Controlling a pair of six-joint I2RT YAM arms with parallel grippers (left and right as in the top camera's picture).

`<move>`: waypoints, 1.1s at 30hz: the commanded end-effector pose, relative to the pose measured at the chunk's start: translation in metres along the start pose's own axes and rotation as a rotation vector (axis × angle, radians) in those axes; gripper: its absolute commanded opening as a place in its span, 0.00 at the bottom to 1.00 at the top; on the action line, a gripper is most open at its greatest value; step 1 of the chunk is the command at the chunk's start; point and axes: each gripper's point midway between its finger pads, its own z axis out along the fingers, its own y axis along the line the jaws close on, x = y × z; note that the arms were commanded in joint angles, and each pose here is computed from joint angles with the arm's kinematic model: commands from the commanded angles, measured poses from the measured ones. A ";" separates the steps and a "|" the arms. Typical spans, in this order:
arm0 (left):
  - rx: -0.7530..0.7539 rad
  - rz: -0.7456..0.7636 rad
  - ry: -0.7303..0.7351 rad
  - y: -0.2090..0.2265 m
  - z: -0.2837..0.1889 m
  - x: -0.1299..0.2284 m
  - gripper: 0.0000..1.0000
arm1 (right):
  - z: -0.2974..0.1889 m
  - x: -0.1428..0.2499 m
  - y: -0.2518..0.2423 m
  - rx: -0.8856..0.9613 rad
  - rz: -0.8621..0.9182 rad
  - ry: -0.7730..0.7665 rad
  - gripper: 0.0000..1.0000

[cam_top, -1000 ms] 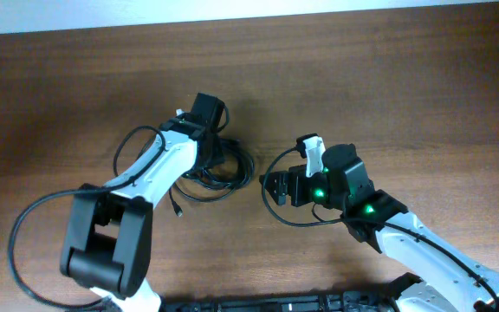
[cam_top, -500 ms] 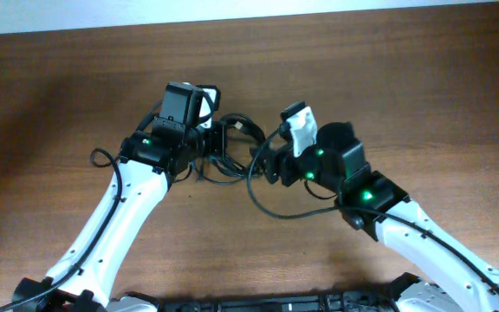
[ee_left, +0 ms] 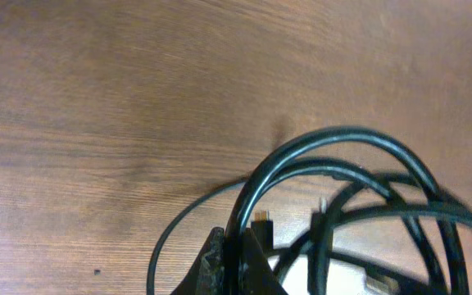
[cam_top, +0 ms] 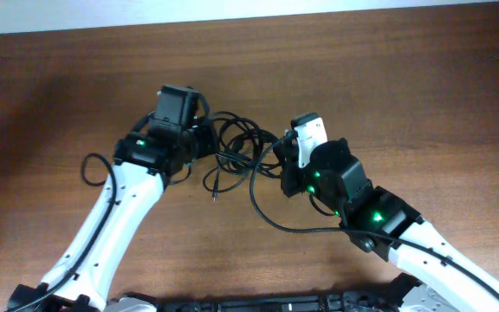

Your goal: Untangle cables

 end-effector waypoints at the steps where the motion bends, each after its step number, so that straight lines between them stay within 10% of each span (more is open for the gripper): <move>1: -0.182 -0.233 -0.157 0.064 -0.015 -0.041 0.00 | -0.006 0.007 -0.018 0.094 0.023 0.033 0.04; 8: -0.034 -0.257 -0.056 0.045 -0.011 -0.030 0.00 | 0.009 0.028 -0.022 0.113 0.087 0.115 0.42; 11: 0.291 0.178 0.057 -0.011 -0.018 -0.008 0.00 | 0.011 0.032 -0.014 0.069 0.090 0.138 0.72; 15: 0.437 0.344 0.079 -0.031 -0.027 0.004 0.00 | 0.017 0.029 0.014 -0.091 0.047 0.143 0.93; 20: 0.485 0.402 0.116 -0.035 -0.032 0.017 0.00 | 0.073 0.059 -0.016 0.046 -0.075 0.202 0.89; 24: 0.383 0.403 0.102 -0.020 -0.024 0.012 0.00 | 0.083 0.060 -0.011 0.016 -0.063 0.196 0.04; 29: 0.240 0.389 0.114 0.004 -0.003 0.007 0.09 | 0.045 0.014 0.034 -0.200 -0.059 0.077 0.04; 30: 0.234 0.382 0.139 0.007 0.006 0.011 0.15 | 0.045 0.014 0.034 -0.199 -0.059 0.077 0.15; 31: 0.224 0.370 0.183 0.011 0.019 0.017 0.24 | 0.047 0.017 0.033 -0.196 -0.058 0.090 0.47; 33: 0.204 0.293 0.242 0.017 0.035 0.025 0.63 | 0.048 0.022 0.031 -0.190 -0.056 0.107 0.79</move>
